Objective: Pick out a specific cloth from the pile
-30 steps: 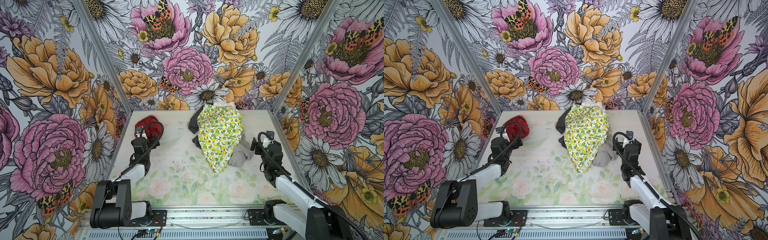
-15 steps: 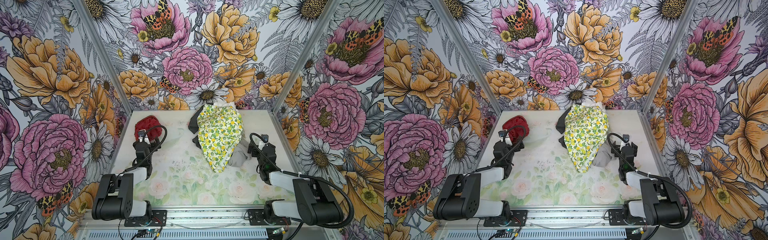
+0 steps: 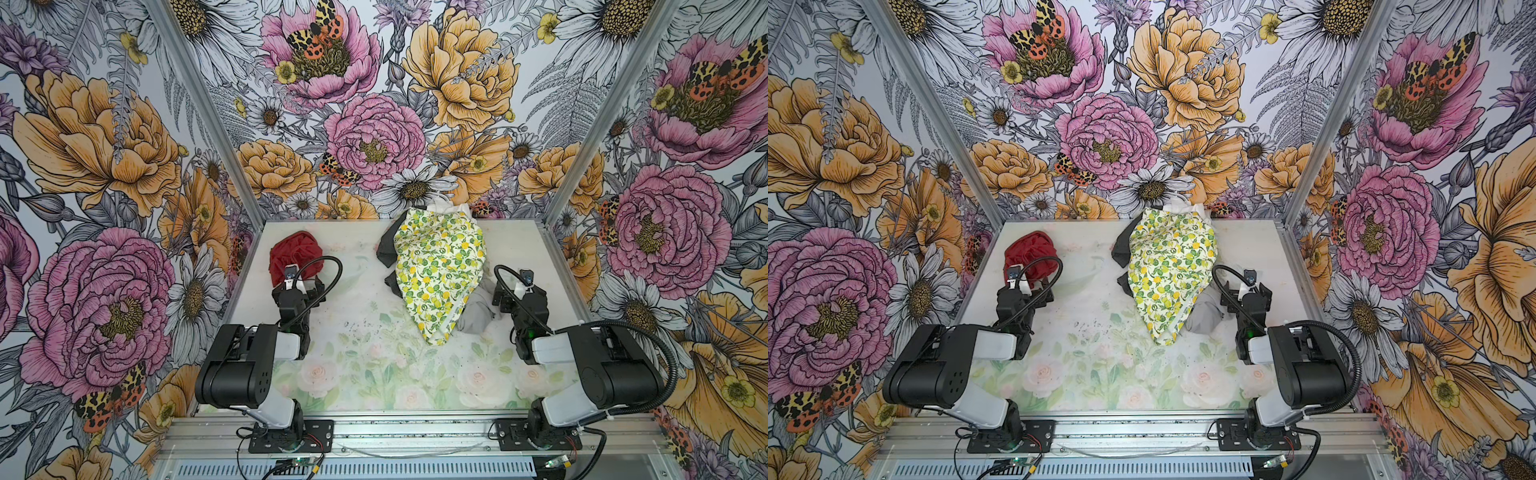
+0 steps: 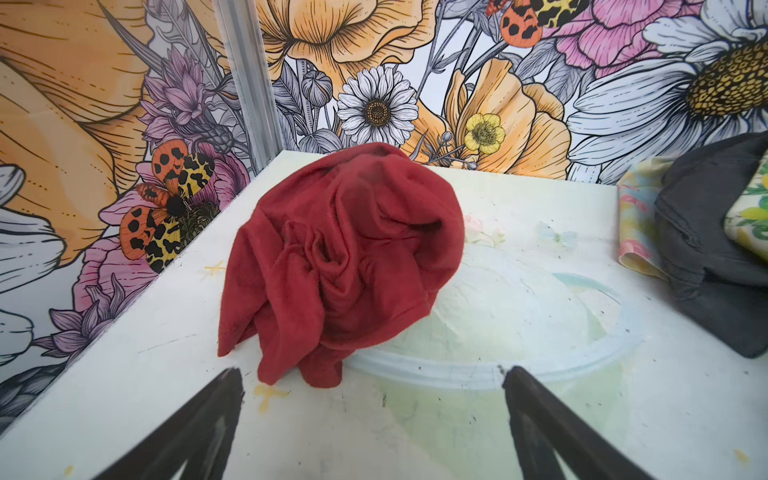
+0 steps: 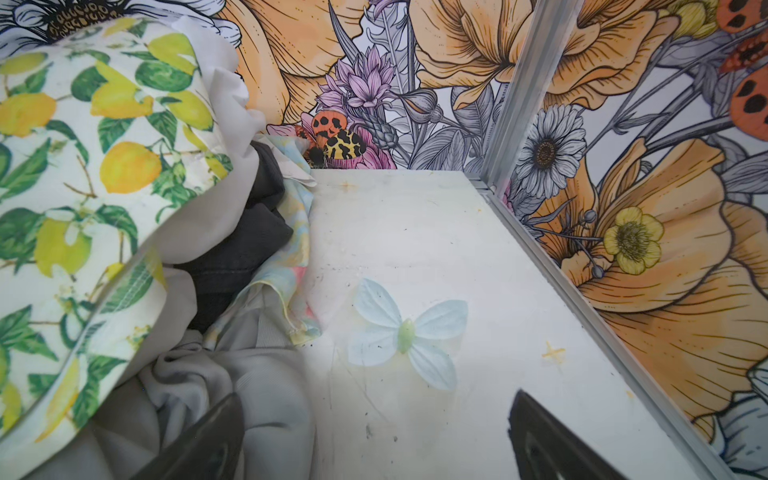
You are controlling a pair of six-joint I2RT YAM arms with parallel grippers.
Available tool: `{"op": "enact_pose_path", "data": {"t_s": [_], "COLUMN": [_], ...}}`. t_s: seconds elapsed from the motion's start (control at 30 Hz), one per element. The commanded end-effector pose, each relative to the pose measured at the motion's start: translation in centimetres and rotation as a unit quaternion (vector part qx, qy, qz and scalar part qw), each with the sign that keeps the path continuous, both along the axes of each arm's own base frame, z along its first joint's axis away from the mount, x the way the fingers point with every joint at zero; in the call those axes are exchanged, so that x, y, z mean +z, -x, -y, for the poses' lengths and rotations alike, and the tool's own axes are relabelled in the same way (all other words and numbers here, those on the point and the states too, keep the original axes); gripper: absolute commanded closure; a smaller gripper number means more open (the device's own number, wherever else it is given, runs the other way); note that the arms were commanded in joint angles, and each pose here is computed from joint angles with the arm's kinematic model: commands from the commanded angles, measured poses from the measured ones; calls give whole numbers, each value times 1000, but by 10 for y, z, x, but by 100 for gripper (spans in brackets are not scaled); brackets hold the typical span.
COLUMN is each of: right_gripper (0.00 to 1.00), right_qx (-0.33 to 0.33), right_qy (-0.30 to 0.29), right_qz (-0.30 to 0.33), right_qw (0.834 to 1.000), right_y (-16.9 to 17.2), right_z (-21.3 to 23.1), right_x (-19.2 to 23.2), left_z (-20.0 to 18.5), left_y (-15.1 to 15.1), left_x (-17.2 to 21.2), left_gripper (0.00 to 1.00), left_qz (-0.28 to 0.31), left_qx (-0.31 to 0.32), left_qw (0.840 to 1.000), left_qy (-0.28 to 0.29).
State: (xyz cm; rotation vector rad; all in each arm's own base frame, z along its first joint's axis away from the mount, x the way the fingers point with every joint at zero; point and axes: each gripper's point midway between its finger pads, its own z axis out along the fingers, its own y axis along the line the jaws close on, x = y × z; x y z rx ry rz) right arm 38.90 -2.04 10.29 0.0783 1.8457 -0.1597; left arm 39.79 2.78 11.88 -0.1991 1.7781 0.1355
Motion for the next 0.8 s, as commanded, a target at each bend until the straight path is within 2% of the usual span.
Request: {"op": "enact_pose_path", "data": {"t_s": [0.0, 0.77], "right_gripper": [1, 1], "right_qx": [19, 35], "right_qy": [-30, -29], "right_qz": [0, -1], "right_qw": [999, 999], "right_y": [-16, -16], "right_z": [4, -2], "right_x": [9, 8], "left_z": [-4, -3], "left_y": [-4, -4], "left_x": [11, 12], "left_gripper": [1, 1], "left_qz": [17, 21], "left_qx": [4, 2], "left_qw": [1000, 1000], "left_qy": [-1, -2]}}
